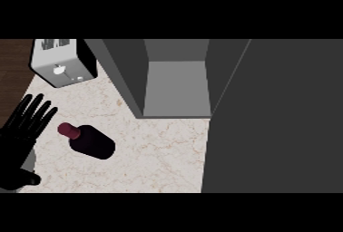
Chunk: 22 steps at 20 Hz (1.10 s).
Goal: Pick up the wine, place it into the cabinet and close the cabinet
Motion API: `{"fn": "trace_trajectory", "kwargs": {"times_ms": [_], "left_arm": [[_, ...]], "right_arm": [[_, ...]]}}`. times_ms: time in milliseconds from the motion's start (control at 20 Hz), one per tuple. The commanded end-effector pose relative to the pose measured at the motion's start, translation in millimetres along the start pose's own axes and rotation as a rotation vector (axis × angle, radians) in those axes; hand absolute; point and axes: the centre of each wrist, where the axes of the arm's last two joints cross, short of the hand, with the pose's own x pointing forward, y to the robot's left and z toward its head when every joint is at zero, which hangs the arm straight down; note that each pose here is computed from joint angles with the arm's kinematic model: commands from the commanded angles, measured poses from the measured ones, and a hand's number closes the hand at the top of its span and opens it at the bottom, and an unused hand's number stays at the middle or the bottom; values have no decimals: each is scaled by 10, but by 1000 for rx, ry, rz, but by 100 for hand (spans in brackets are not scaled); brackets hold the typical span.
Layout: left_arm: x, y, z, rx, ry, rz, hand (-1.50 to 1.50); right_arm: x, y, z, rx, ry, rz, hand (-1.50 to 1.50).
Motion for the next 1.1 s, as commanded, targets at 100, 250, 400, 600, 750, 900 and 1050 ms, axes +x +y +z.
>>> {"fn": "trace_trajectory", "kwargs": {"times_ms": [100,250,400,600,750,900,1050], "left_arm": [[-176,115,-167,13,10,-15,-150],[-419,252,-69,1,24,17,-150],[-513,51,-100,-5,28,-16,-150],[-530,325,-102,-18,43,8,-150],[-625,218,0,-47,41,17,-150],[-839,189,-75,-33,55,16,-150],[-885,255,-86,-40,55,12,-150]], "right_arm": [[315,43,301,30,-59,-33,-150],[167,36,164,33,-61,-57,-150],[265,97,255,37,-67,-40,-150],[313,163,264,28,-58,-70,-150],[207,-78,61,11,-59,-32,-150],[342,33,277,57,-66,-45,-150],[236,69,173,30,-57,-46,-150]]}}
